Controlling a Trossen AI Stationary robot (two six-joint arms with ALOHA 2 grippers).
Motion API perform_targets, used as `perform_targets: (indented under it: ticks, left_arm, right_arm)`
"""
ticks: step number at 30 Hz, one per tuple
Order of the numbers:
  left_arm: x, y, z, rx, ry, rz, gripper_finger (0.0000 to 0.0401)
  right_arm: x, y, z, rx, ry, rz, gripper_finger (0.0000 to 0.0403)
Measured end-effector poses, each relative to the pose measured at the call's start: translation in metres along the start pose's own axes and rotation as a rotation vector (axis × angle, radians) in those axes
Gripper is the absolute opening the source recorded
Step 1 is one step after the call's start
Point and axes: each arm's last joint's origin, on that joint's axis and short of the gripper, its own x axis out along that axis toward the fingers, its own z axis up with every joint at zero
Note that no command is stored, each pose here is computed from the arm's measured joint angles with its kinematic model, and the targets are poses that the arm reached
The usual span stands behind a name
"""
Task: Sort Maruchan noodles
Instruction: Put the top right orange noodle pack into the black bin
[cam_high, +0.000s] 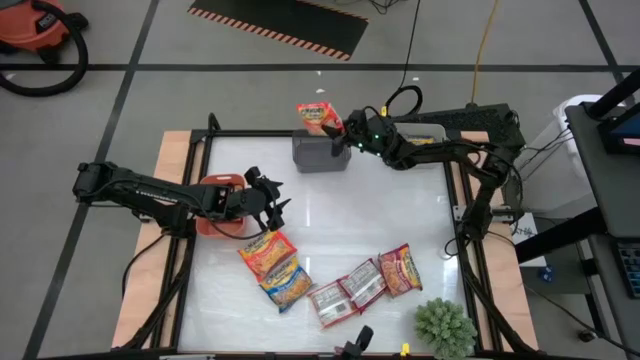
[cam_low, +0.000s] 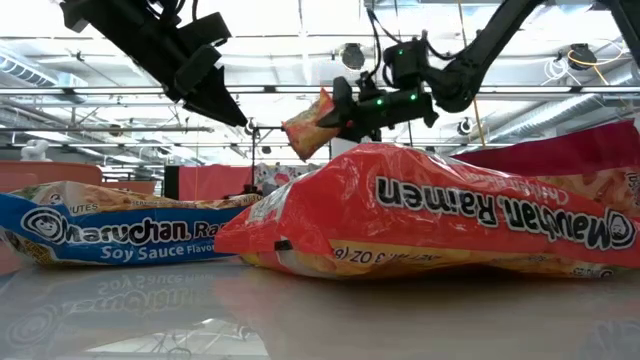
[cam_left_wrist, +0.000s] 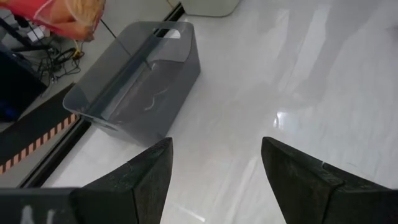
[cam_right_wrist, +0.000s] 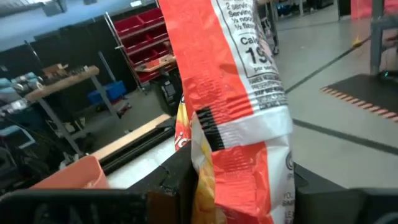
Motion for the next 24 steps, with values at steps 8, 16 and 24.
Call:
perform_targets:
  ticks: [8,16,24]
  left_arm:
    - [0.0,0.0,0.0,-0.011,0.002,-0.001,0.025]
    - [0.0,-0.001,-0.002,-0.021,0.023,-0.021,0.025]
    - [0.0,0.0,0.0,0.003,0.002,-0.024,0.025]
  right_arm:
    - [0.019,-0.01,-0.032,0.163,0.062,-0.076,0.012]
    - [0.024,-0.007,-0.049,0.181,0.127,-0.081,0.0126]
    - [0.024,0.004,-0.057,0.125,0.168,-0.107,0.0126]
